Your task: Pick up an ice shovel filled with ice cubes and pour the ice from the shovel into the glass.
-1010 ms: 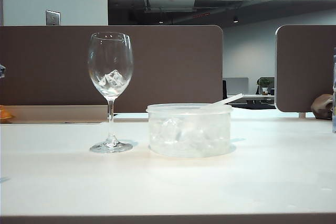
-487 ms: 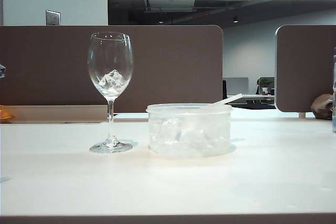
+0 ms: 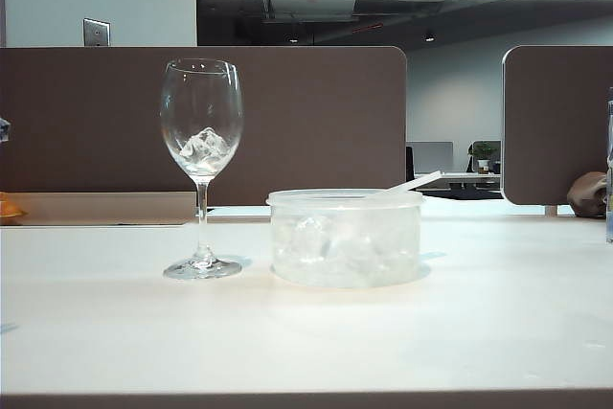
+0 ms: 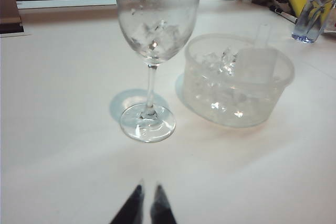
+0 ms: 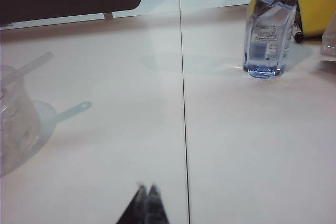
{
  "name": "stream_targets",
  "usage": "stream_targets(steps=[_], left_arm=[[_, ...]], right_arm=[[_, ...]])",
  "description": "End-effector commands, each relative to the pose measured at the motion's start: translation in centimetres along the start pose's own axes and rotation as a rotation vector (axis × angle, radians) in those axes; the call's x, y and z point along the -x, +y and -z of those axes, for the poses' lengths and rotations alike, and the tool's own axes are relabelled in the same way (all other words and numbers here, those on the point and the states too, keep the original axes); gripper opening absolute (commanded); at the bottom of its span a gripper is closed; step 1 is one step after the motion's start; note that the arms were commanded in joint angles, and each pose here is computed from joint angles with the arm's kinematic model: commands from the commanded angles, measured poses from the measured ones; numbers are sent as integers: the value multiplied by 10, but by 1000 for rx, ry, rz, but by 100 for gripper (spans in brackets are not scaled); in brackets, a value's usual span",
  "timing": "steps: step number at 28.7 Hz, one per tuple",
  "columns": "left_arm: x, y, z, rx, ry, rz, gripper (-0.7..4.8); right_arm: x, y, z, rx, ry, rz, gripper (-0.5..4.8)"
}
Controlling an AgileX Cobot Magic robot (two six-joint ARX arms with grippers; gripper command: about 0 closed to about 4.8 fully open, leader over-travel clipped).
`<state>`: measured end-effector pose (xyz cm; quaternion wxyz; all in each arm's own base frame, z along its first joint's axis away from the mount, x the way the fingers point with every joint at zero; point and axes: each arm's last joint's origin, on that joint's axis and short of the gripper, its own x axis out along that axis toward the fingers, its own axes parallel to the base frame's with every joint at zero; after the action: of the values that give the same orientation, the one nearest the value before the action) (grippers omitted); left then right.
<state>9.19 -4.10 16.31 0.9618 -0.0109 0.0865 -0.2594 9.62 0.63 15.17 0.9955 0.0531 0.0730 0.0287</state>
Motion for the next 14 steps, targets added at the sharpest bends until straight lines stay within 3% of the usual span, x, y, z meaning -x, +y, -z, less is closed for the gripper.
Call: stream_targets(steps=[1,14], left_arm=[[0,0,-2,-3,-13,3,30],[0,0,-2,-3,-13,3,30]], right_arm=[[-1,0,1,-2,-7,-3,-1],[-1,0,-1,-1,-19,-5,-1]])
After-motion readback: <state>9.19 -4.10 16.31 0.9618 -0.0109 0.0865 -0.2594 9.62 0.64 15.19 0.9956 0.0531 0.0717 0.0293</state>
